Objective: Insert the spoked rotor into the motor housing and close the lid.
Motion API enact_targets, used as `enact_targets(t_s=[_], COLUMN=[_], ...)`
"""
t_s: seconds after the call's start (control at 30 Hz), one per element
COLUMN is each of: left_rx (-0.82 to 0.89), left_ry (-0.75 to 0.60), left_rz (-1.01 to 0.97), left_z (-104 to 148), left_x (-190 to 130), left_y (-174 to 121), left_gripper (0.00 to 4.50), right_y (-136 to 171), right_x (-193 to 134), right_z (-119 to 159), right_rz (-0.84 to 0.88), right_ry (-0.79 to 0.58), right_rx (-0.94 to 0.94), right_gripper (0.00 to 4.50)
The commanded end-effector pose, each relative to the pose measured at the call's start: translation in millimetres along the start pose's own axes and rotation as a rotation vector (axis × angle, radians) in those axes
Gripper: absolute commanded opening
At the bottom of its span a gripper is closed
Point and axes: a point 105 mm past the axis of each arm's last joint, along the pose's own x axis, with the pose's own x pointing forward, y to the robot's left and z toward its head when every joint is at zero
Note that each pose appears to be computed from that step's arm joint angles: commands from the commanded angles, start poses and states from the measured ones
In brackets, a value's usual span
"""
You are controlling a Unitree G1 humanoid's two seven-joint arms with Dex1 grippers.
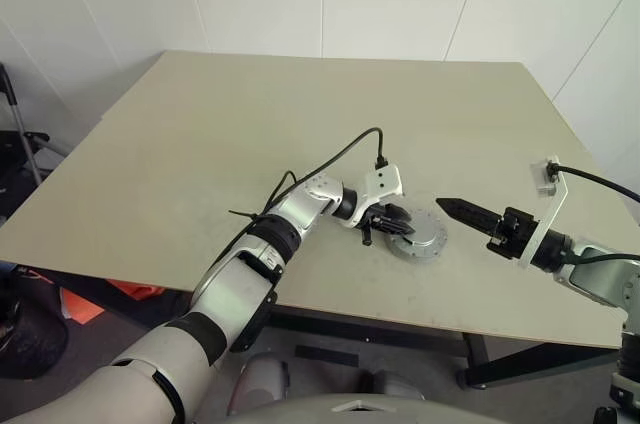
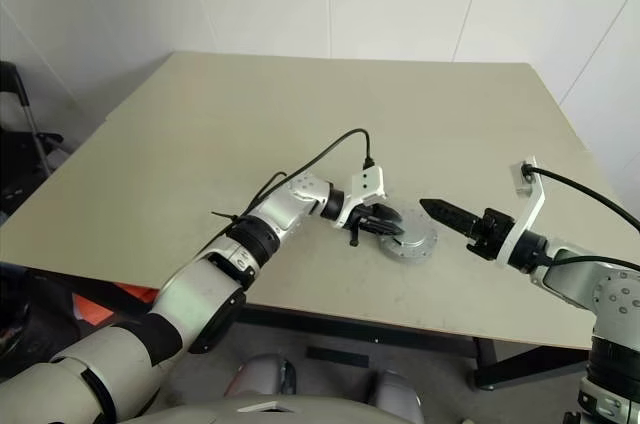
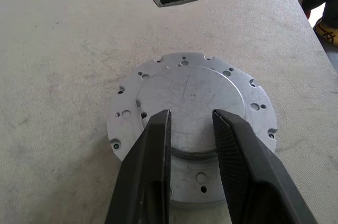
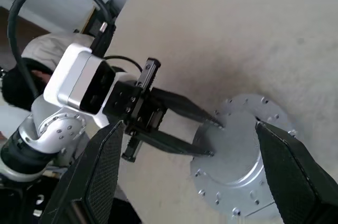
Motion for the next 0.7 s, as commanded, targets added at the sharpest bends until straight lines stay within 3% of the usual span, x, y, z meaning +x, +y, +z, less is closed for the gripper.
enact_targets(t_s=[0.03,0.4,0.7], left_rx=[0.003,0.003,0.005], left_ry=[0.027,0.019,0.016], left_rz=[-0.006,0.001,0.006], left_z=[-4.0,-4.4,-3.5], left_x=[-1.2,-2.7,-3.2], left_y=[-0.7,-1.1,-0.9], left_gripper=[1.3,1.3,1.3], right_y=[3.6,-49.6,-33.1], right_x=[-9.6,-44.0,-21.8], right_z=[6.9,-16.6,-44.4], right_rz=[0.028,-0.185,-0.106], right_ry=[-0.021,-0.03,0.06], right_rx=[0.067,0.285,0.29], right_gripper=[4.49,4.49,4.49])
